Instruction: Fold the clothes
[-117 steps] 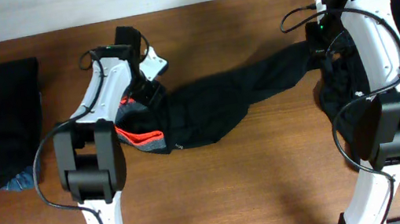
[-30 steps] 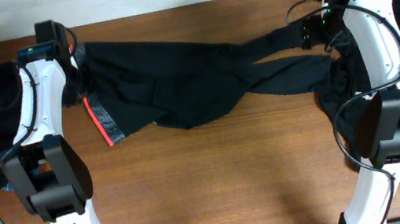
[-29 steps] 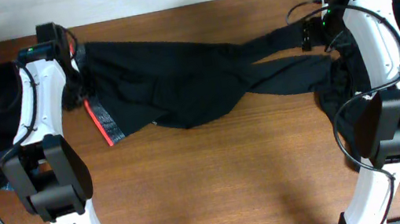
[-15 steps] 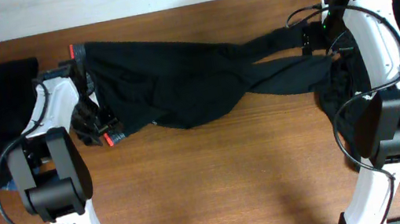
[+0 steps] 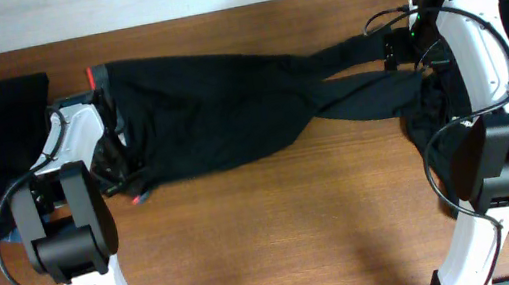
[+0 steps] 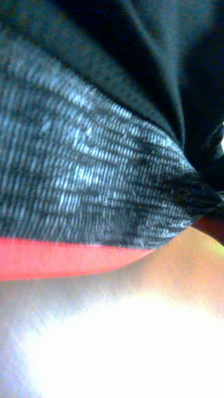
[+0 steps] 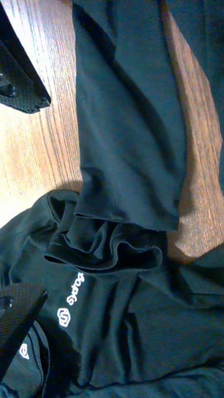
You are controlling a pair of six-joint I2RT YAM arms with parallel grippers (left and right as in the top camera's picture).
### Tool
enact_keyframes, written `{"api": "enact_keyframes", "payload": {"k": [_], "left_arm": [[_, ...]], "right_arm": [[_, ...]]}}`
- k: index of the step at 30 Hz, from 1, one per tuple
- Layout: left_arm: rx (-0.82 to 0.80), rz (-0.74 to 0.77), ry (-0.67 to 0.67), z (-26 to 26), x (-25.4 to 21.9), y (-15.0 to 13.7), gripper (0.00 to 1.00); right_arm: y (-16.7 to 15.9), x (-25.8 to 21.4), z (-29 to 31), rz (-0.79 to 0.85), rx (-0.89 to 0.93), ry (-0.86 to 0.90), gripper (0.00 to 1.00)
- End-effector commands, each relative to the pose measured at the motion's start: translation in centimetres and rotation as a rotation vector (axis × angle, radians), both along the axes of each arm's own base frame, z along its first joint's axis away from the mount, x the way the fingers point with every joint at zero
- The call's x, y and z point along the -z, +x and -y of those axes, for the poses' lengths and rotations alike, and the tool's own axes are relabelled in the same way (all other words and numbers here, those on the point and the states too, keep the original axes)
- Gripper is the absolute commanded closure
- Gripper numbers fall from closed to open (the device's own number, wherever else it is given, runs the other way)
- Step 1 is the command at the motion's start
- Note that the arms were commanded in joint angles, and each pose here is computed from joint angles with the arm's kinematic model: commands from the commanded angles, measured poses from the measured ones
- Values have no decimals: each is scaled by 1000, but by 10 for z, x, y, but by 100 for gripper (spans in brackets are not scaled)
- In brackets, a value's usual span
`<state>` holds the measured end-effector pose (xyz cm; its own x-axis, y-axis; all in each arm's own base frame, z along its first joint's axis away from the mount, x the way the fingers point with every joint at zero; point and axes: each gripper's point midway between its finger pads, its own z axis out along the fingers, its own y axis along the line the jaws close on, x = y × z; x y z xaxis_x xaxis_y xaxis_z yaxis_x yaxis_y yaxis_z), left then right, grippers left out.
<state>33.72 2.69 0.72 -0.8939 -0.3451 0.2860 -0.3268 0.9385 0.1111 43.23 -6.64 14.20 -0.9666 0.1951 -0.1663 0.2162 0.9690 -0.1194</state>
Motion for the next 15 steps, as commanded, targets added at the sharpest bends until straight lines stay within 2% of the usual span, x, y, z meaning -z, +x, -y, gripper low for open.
{"api": "enact_keyframes", "payload": {"k": [1,6,15], "left_arm": [[9,-56,430,-73,-29,-17,100],[13,-53,447,-77,-32,-17,100],[12,-50,446,-77,-32,-16,99]], "right_arm": [[-1,5,2,-20,-16,6,8],[-14,19,-7,-85,-80,48,12],[-23,77,-8,-121,-81,56,12]]}}
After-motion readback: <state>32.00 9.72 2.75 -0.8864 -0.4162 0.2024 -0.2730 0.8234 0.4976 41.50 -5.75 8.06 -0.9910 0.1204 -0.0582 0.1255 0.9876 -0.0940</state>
